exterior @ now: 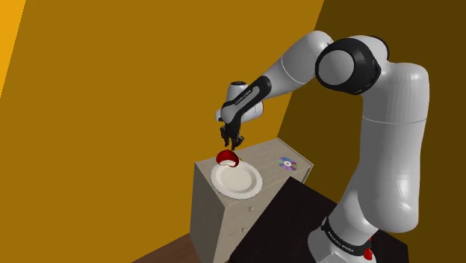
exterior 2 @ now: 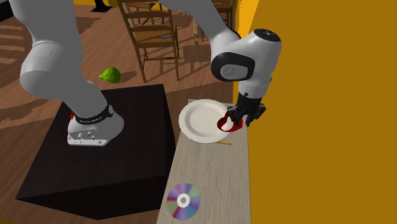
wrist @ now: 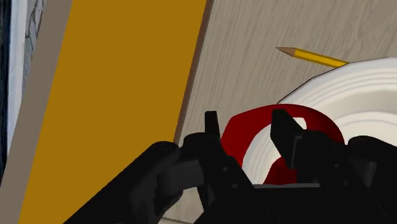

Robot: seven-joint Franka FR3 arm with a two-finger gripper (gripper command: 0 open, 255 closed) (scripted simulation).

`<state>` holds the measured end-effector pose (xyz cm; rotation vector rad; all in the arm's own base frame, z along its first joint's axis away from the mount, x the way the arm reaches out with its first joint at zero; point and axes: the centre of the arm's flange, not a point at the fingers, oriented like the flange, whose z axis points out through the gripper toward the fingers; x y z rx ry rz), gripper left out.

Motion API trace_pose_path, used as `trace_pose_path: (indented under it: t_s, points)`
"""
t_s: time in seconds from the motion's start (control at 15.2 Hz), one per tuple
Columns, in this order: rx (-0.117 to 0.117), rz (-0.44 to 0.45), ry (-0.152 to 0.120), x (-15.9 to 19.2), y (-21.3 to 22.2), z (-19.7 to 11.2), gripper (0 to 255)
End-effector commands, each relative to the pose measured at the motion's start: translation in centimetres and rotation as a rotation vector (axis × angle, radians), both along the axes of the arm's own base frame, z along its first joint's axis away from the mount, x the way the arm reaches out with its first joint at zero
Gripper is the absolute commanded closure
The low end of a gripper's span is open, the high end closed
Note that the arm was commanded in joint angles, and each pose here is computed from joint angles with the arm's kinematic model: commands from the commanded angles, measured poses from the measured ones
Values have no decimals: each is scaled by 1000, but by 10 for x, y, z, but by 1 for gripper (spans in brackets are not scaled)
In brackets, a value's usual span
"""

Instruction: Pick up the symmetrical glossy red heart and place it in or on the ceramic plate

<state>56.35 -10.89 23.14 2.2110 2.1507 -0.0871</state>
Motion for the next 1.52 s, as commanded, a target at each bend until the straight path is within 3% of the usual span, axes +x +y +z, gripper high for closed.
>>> trace_pose_path:
  t_s: [0.0, 0.2, 0.26, 0.33, 0.59, 0.66, 0.73, 1.06, 1.12, 1.19, 1.25, 1.32, 1.45]
  points:
    - [-19, 6, -67, 11, -2, 12, 255]
    - [-19, 6, -67, 11, -2, 28, 255]
    - [-7, 3, -10, 4, 1, 15, 255]
    - [-7, 3, -10, 4, 1, 15, 0]
    - [301, -463, 425, 70, -10, -19, 0]
    - [203, -75, 263, -6, 15, 25, 0]
    - [203, -75, 263, -6, 15, 25, 0]
    - [356, -514, 502, 74, -9, -24, 0]
    - [378, -579, 537, 83, -15, -33, 0]
    - [378, -579, 537, 81, -13, -37, 0]
    - [370, -483, 326, -7, 52, 38, 0]
    - [370, -483, 326, -7, 52, 38, 0]
    - [372, -508, 380, 18, 35, 22, 0]
